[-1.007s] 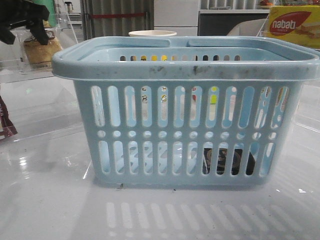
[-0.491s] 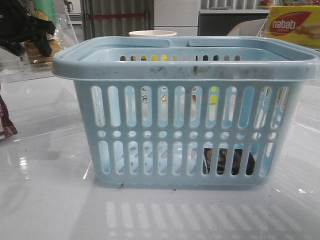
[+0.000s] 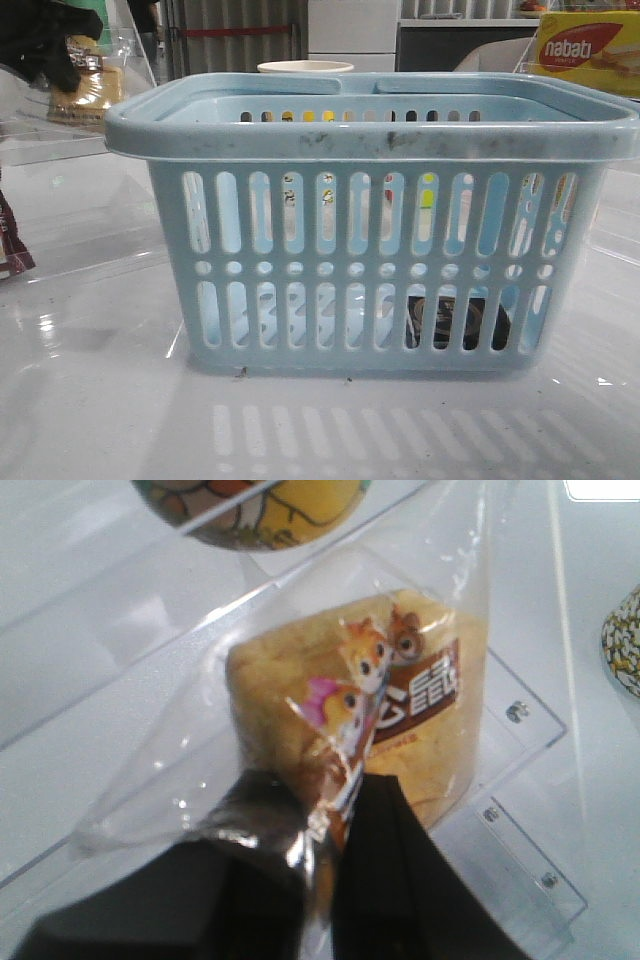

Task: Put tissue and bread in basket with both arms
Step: 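Reach the left gripper to the bagged bread roll and grasp it, then carry the bread over the basket and open the left gripper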

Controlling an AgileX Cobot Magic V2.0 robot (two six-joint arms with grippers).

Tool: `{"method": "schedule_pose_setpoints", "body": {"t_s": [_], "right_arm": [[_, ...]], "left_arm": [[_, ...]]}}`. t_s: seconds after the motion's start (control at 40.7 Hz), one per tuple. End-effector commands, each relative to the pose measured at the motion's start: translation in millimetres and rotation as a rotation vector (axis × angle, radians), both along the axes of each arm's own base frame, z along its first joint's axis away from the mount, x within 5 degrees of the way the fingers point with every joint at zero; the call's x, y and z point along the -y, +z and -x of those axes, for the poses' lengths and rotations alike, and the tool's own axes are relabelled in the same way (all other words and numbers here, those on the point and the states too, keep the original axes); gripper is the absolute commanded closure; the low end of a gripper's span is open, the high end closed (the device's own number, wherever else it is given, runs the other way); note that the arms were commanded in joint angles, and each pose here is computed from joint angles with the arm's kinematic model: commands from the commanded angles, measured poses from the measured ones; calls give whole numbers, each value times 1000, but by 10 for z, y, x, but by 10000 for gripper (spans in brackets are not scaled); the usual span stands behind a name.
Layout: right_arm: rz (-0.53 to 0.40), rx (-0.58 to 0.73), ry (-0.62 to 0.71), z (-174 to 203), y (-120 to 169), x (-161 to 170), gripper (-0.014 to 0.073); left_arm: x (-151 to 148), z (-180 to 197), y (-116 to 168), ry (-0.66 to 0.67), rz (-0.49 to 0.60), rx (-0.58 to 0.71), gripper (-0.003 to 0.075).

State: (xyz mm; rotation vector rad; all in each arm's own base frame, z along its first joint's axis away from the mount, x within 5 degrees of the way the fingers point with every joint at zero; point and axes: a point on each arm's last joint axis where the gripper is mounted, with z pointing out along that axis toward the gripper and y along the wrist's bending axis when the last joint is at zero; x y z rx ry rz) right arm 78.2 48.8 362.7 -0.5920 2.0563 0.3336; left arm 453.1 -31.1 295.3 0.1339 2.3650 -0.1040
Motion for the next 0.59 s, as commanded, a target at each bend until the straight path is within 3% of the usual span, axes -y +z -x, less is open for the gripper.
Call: {"method": "schedule_pose_setpoints", "body": {"t_s": [0.0, 0.295, 0.565], "right_arm": [[-37, 88, 4, -15, 136, -6, 65], [-37, 88, 4, -15, 136, -6, 65], [-37, 88, 4, -15, 136, -6, 65]], "left_arm": [[-15, 199, 680, 3, 15, 168, 627], [7, 698, 1404, -24, 46, 249, 627], [434, 1322, 1915, -197, 38, 378, 627]]}}
